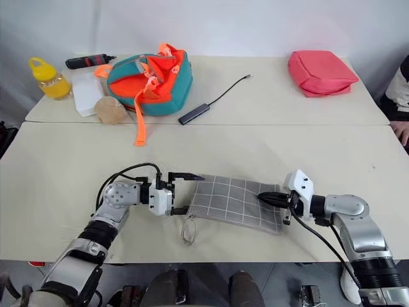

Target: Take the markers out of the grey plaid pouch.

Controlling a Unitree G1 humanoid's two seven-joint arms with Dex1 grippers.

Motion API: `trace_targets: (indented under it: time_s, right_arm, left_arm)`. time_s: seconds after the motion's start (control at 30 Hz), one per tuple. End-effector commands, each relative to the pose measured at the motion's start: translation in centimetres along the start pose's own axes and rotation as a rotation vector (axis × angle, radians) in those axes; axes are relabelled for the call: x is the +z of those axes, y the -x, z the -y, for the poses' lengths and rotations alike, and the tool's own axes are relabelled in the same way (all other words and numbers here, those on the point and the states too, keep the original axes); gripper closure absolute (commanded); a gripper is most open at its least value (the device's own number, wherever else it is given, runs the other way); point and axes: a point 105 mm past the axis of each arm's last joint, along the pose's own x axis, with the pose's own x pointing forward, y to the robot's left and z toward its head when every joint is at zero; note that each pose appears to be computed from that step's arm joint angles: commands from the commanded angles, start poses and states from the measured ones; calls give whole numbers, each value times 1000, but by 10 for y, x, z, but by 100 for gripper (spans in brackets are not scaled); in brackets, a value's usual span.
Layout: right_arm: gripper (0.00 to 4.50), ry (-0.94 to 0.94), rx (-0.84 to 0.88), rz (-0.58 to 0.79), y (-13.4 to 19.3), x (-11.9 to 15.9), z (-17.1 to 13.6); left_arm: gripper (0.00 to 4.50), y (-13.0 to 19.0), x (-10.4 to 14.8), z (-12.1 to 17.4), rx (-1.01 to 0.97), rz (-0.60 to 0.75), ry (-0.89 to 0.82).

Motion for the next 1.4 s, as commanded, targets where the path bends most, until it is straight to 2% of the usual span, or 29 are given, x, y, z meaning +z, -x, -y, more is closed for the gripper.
trace_targets:
  time_s: [0.03, 0.23, 0.27, 0.3, 0.37, 0.5, 0.73, 0.83, 0.93, 1.0, 1.1, 1.2, 1.27, 1.4]
  right_arm:
    - [450, 20, -8, 9, -1, 2, -1]
    - [450, 42, -24, 24, -3, 7, 2]
    - [450, 56, -40, 36, -4, 10, 5]
    - [450, 69, -58, 55, -6, 15, 9]
    - [450, 79, -85, 88, -9, 23, 15]
    - [450, 150, -160, 165, -21, 46, 26]
    - [450, 177, -175, 314, -38, 90, 30]
    - [389, 97, -137, 435, -43, 116, 26]
    - [285, 38, -28, 495, -52, 133, 3]
    - [211, -53, 102, 485, -59, 134, -24]
    - [105, -126, 227, 387, -71, 121, -58]
    - [105, -166, 205, 271, -89, 97, -69]
    - [105, -240, 126, 236, -102, 87, -63]
    - [105, -372, 61, 314, -111, 97, -53]
  left_arm:
    - [174, -4, 6, 3, -8, 38, 6]
    - [371, -1, 12, -3, 15, 68, 24]
    - [371, 2, 13, -4, 25, 61, 11]
    - [411, 7, 13, -7, 46, 52, 7]
    - [448, 16, 13, -12, 94, 30, -10]
    - [448, 36, 11, -25, 217, -39, -38]
    - [448, 57, 2, -43, 391, -177, -95]
    - [450, 54, -4, -51, 484, -239, -96]
    - [450, 49, -13, -50, 543, -318, -92]
    - [450, 43, -16, -48, 554, -336, -83]
    - [450, 30, -17, -46, 553, -334, -71]
    - [450, 20, -13, -45, 542, -317, -78]
    - [450, 18, -11, -44, 537, -312, -77]
    - [450, 19, -11, -42, 527, -316, -82]
